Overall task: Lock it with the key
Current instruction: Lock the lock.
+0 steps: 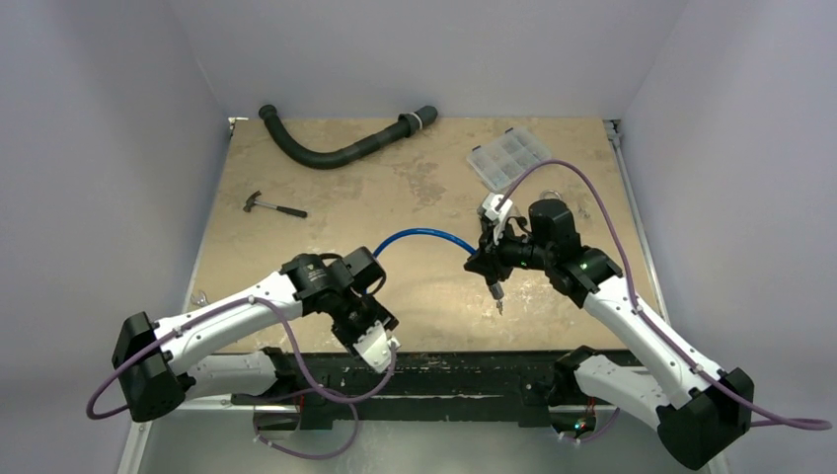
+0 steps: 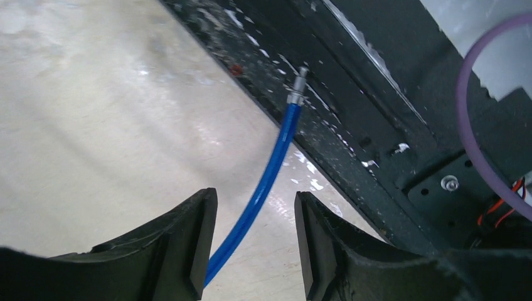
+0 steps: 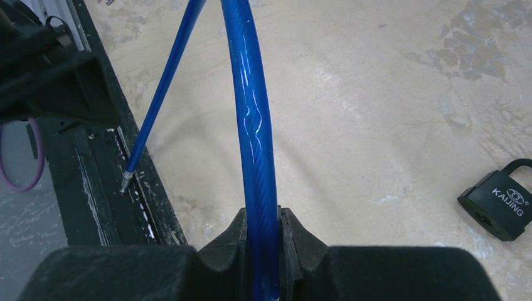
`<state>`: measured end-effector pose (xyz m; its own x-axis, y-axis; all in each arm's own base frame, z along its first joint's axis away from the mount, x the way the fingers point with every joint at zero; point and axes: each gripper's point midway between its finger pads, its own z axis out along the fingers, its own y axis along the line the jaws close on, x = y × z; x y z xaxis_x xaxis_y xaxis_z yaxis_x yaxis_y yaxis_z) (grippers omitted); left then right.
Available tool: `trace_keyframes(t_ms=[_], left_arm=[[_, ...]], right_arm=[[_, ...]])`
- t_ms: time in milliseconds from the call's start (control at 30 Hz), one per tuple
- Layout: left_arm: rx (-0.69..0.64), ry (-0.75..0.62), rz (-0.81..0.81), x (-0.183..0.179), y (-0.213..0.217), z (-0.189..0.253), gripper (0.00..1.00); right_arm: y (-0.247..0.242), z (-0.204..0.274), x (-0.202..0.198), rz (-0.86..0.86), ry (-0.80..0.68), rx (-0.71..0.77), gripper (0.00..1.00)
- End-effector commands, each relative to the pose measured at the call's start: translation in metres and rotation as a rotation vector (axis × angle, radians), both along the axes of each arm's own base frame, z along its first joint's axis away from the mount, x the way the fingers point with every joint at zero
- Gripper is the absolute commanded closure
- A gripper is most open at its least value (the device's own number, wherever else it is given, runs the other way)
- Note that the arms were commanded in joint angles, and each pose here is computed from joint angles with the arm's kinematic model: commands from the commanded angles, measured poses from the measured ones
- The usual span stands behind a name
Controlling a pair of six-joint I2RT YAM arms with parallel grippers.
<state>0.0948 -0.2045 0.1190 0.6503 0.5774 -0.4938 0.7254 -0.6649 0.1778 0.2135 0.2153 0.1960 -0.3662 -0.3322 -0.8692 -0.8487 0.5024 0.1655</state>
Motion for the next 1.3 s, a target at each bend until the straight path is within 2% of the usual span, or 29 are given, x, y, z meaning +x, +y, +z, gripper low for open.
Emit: trace_keyframes(t_ms=[0, 400, 500, 567, 633, 800, 933, 1133, 1267], left_arm=[[0.064, -0.116, -0.128, 0.013, 0.007, -0.028, 0.48], [0.111, -0.17, -0.166, 0.029, 0.003, -0.066, 0.49], [0.118, -0.175, -0.192, 0.028, 0.005, -0.076, 0.53], [0.131, -0.176, -0.214, 0.027, 0.008, -0.08, 0.59], [0.141, -0.162, -0.232, 0.024, 0.01, -0.081, 0.73], [0.053, -0.115, -0.251, 0.009, -0.002, -0.059, 0.98], [0.003, -0.102, -0.28, -0.004, -0.003, -0.045, 1.0], [-0.054, -0.025, -0.084, -0.001, -0.024, -0.014, 1.0], [-0.156, 0.004, 0.115, 0.013, -0.05, 0.017, 1.0]], right_arm=[[0.004, 0.028, -0.002, 0.034, -0.081, 0.052, 1.0], [0.003, 0.026, -0.009, 0.061, -0.068, 0.047, 1.0], [0.003, 0.026, -0.01, 0.063, -0.067, 0.048, 1.0], [0.003, 0.026, -0.01, 0.065, -0.066, 0.049, 1.0], [0.003, 0.026, -0.011, 0.065, -0.065, 0.049, 1.0], [0.003, 0.026, -0.011, 0.065, -0.067, 0.05, 1.0], [0.004, 0.025, -0.011, 0.055, -0.054, 0.063, 1.0], [0.01, 0.04, -0.001, 0.002, -0.044, 0.125, 1.0], [0.01, 0.056, 0.02, -0.08, -0.084, 0.14, 1.0]])
